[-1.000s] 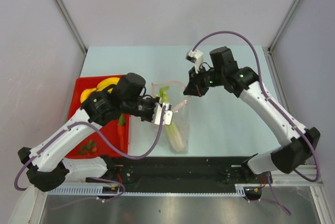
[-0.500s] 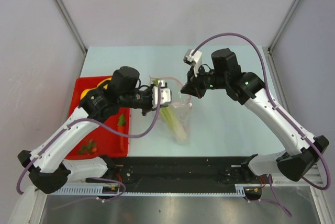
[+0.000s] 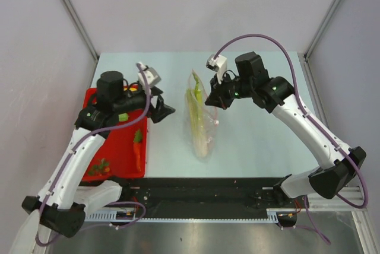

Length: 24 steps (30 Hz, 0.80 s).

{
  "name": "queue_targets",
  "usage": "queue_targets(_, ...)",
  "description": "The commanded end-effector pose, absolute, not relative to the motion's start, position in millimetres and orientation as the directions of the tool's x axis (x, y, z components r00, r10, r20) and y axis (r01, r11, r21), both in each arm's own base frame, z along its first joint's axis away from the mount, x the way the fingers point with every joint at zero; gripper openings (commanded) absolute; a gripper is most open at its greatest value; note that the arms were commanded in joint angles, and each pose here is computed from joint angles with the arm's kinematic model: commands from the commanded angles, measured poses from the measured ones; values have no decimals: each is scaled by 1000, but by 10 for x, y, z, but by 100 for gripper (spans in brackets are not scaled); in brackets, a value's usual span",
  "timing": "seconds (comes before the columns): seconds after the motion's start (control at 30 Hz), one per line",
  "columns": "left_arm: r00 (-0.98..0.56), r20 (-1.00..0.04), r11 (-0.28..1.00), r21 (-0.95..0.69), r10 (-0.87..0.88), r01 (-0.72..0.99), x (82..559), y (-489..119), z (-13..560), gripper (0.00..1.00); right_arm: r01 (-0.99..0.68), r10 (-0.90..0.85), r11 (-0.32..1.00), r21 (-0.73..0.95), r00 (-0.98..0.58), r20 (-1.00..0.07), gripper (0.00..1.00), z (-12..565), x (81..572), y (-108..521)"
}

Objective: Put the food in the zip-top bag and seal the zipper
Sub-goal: Adjust the zipper food storage bag at the center of the board, then pick up the fake fruit from the bin.

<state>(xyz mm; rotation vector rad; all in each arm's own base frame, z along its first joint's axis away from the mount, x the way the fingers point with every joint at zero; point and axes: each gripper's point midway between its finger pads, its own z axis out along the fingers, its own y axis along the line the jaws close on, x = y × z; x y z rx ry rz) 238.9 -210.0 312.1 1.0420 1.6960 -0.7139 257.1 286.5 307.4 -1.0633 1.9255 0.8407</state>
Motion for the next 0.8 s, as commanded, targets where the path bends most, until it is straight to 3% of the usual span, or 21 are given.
queue_targets(0.0, -197, -974, 625, -84, 114, 776, 2610, -1680, 3387, 95, -874, -304, 439, 207, -361, -882, 0, 3319, 2613, 2918)
queue_targets(0.17, -276, -947, 771, -50, 166, 635, 2943, -1017, 2947, 100, -869, -273, 428, 248, -386, -881, 0, 3385, 2606, 2919)
queue_targets(0.27, -304, -907, 846, 97, 292, 524, 3215, -439, 2628, 100, -866, -274, 431, 255, -395, -877, 0, 3366, 2621, 2910)
queue_targets(0.4, -291, -791, 786, 346, 538, 513, 3367, 28, 2149, 100, -862, -278, 434, 263, -406, -871, 0, 3321, 2654, 2916)
queue_targets(0.5, -316, -710, 727, 394, 629, 563, 3379, 221, 1906, 96, -857, -284, 437, 273, -419, -862, 0, 3282, 2666, 2916)
queue_targets(0.63, -379, -606, 630, 272, 700, 728, 3265, 416, 1412, 89, -857, -292, 436, 275, -424, -858, 0, 3250, 2681, 2912)
queue_targets(0.77, -337, -525, 525, 263, 782, 809, 3267, 691, 1244, 89, -855, -295, 435, 283, -432, -852, 0, 3224, 2700, 2926)
